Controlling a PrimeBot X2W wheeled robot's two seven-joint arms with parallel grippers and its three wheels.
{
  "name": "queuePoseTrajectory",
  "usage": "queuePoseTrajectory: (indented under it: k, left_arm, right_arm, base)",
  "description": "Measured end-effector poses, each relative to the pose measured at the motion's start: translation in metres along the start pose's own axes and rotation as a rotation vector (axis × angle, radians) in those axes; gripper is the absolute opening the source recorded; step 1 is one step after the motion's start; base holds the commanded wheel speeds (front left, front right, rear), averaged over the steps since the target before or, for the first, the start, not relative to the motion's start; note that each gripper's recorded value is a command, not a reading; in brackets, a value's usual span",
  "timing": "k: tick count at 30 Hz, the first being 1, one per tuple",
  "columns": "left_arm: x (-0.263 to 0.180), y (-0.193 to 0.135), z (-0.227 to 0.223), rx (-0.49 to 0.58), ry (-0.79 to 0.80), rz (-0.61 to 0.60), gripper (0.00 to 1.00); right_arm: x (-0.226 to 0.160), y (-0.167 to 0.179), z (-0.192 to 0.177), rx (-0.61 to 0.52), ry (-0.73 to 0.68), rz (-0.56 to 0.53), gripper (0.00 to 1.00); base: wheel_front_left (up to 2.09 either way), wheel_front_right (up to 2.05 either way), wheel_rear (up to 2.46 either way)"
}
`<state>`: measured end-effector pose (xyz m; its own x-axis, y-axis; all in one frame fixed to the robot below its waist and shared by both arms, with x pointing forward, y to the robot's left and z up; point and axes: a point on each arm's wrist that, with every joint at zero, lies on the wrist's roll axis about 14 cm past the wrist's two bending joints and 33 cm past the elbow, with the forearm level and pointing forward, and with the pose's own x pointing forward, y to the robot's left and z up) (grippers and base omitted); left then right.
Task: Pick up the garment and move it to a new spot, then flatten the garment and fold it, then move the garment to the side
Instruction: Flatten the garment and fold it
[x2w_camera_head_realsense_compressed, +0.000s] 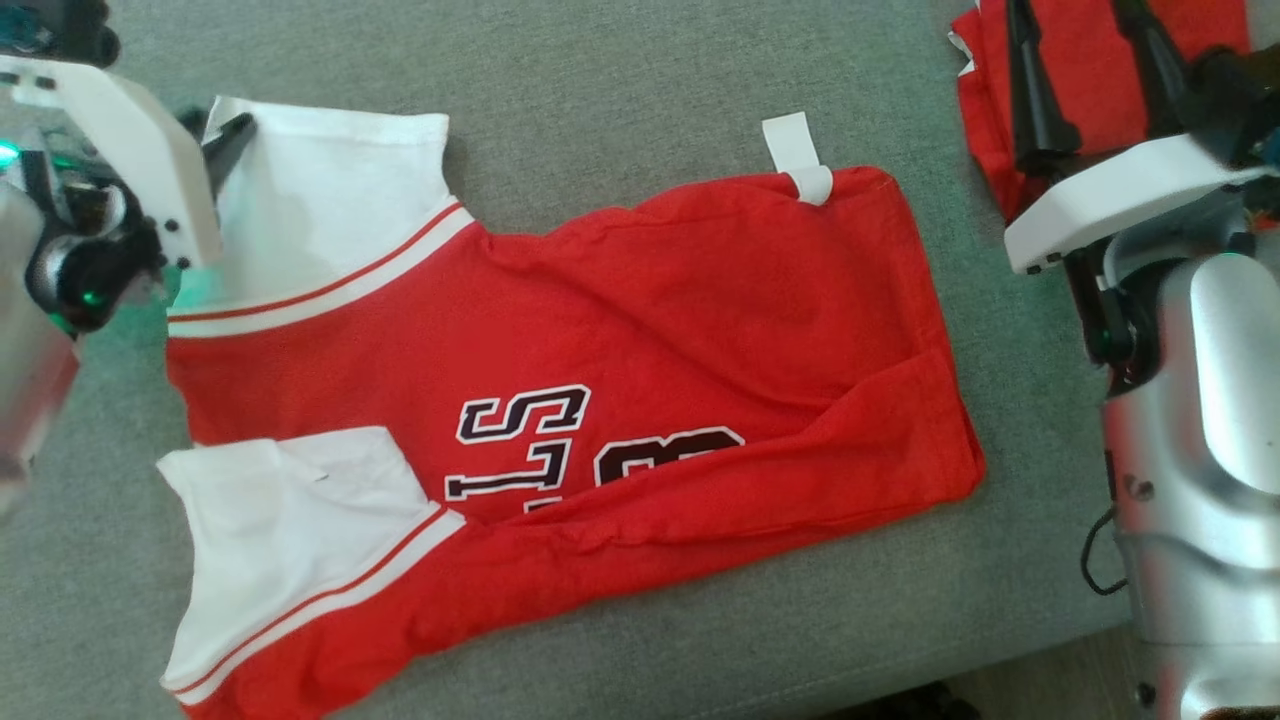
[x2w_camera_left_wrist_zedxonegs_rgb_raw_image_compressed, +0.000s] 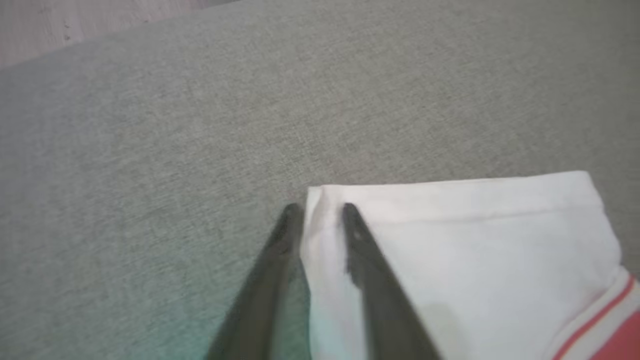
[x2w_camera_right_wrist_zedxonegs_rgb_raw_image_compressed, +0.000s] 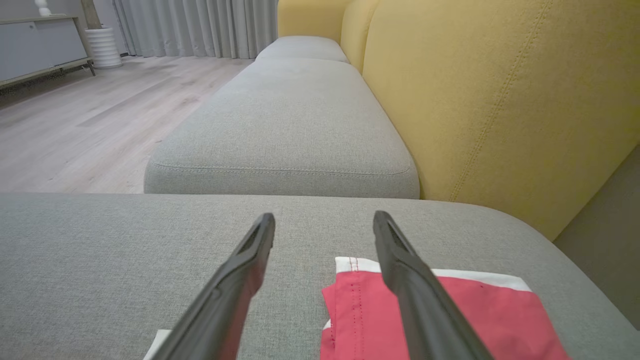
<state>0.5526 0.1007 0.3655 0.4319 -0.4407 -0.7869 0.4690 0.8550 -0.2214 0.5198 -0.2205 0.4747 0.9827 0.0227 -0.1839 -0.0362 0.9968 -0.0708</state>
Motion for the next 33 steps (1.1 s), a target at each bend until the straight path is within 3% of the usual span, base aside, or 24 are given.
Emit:
queuePoseTrajectory:
  k: [10, 15, 23, 33]
  left_arm:
    - [-0.03, -0.001, 0.04, 0.061, -0.308, 0.042, 0.0]
    - [-0.059, -0.006, 0.058, 0.096, -0.473, 0.054, 0.0]
    - [-0.087, -0.022, 0.034, 0.137, -0.518, 0.033, 0.0]
    - [-0.113, -0.013, 0.015, 0.126, -0.537, 0.091, 0.0]
  right_arm:
    - [0.001, 0.008, 0.002, -0.015, 0.026, 0.04, 1.0]
    - [0.003, 0.023, -0.008, -0.037, 0.095, 0.112, 1.0]
    - [-0.001, 0.037, -0.055, -0.107, 0.316, 0.209, 1.0]
    - [-0.019, 0.07, -0.091, -0.103, 0.513, 0.362, 1.0]
  base:
    - [0.0, 0.0, 0.0]
    - [0.0, 0.0, 0.0]
    - [0.0, 0.0, 0.0]
    - [0.0, 0.0, 0.0]
